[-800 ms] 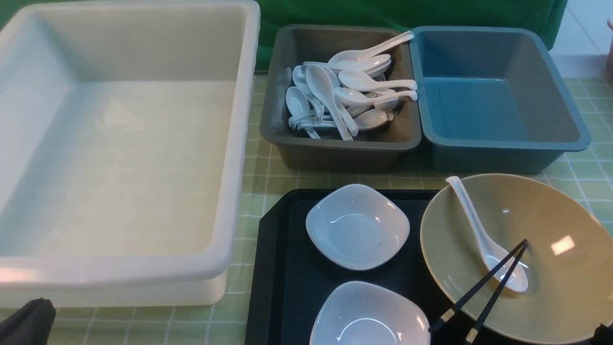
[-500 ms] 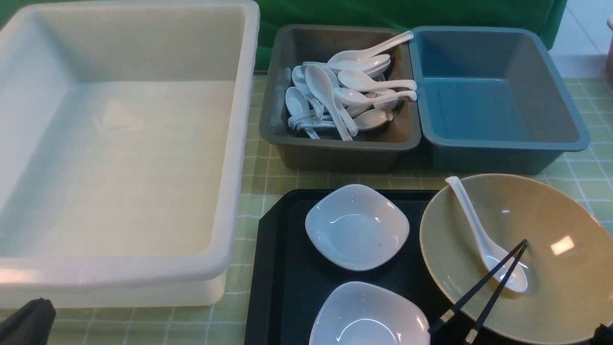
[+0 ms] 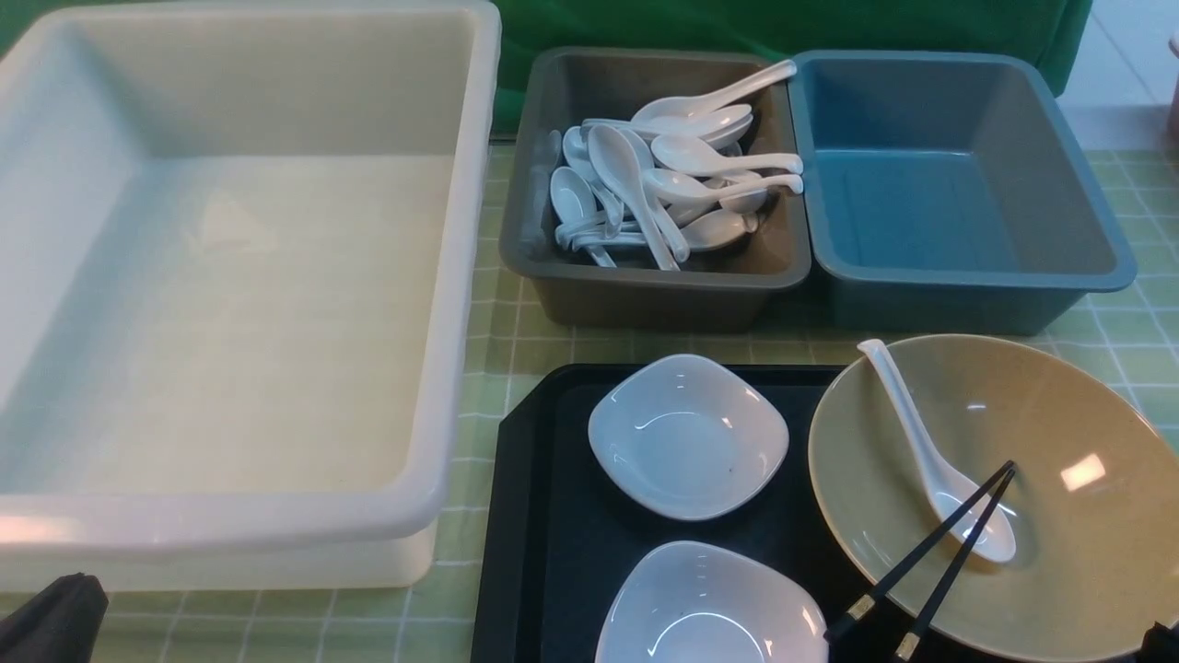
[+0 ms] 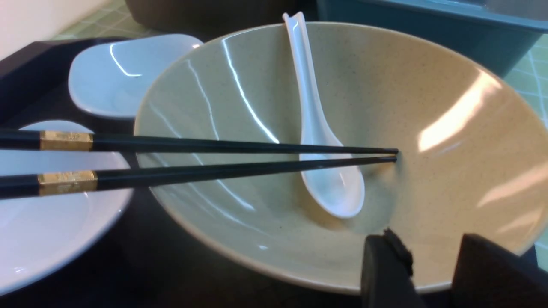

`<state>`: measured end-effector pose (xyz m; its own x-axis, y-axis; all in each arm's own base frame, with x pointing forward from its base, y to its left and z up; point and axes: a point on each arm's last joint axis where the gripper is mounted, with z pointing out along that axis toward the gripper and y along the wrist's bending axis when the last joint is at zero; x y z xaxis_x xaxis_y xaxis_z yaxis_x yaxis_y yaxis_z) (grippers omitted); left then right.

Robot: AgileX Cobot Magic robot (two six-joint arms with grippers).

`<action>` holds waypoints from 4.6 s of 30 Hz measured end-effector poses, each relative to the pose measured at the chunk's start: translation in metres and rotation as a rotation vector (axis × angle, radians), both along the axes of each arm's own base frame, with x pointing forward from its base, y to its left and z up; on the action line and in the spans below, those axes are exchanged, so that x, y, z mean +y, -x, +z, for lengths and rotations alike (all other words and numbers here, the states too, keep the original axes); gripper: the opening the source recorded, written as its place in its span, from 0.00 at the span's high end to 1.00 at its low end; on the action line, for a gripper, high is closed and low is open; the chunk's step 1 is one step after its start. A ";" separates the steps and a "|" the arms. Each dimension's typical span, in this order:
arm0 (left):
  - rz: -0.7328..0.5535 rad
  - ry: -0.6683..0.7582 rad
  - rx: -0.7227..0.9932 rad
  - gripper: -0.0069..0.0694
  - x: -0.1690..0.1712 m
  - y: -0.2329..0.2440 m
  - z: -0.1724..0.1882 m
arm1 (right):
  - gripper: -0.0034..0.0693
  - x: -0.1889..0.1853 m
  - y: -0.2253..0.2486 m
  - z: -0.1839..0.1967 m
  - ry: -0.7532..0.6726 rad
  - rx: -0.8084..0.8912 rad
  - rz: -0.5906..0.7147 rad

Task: On green table put chopsticks spoon bowls plates into blue grey white boxes.
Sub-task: 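Move the grippers toward the tableware on the black tray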

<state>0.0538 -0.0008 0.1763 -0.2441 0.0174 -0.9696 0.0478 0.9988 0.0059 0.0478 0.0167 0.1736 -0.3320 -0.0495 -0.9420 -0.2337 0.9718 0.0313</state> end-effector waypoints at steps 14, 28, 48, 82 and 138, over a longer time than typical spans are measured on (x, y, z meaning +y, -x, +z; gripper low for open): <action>0.000 -0.001 0.000 0.91 0.000 0.000 0.000 | 0.62 0.000 0.000 0.000 0.000 0.000 0.000; 0.000 -0.001 0.000 0.91 0.000 0.000 0.000 | 0.62 0.000 0.000 0.000 0.000 -0.001 0.000; -0.001 -0.006 -0.005 0.91 0.000 0.000 0.000 | 0.62 -0.007 -0.008 0.019 -0.169 -0.257 -0.114; -0.054 0.402 -0.471 0.91 -0.006 -0.017 0.251 | 0.62 -0.002 -0.008 0.257 -0.131 -0.523 -0.043; -0.660 0.142 0.269 0.91 -0.082 -0.058 0.156 | 0.27 0.073 -0.183 0.052 1.099 0.429 1.203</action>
<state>0.1119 -0.0832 0.3320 -0.4568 0.1221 -0.8812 0.6223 0.7517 -0.2184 0.2306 0.0900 0.2260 0.1748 -0.9731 -0.1499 -0.9615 -0.1360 -0.2388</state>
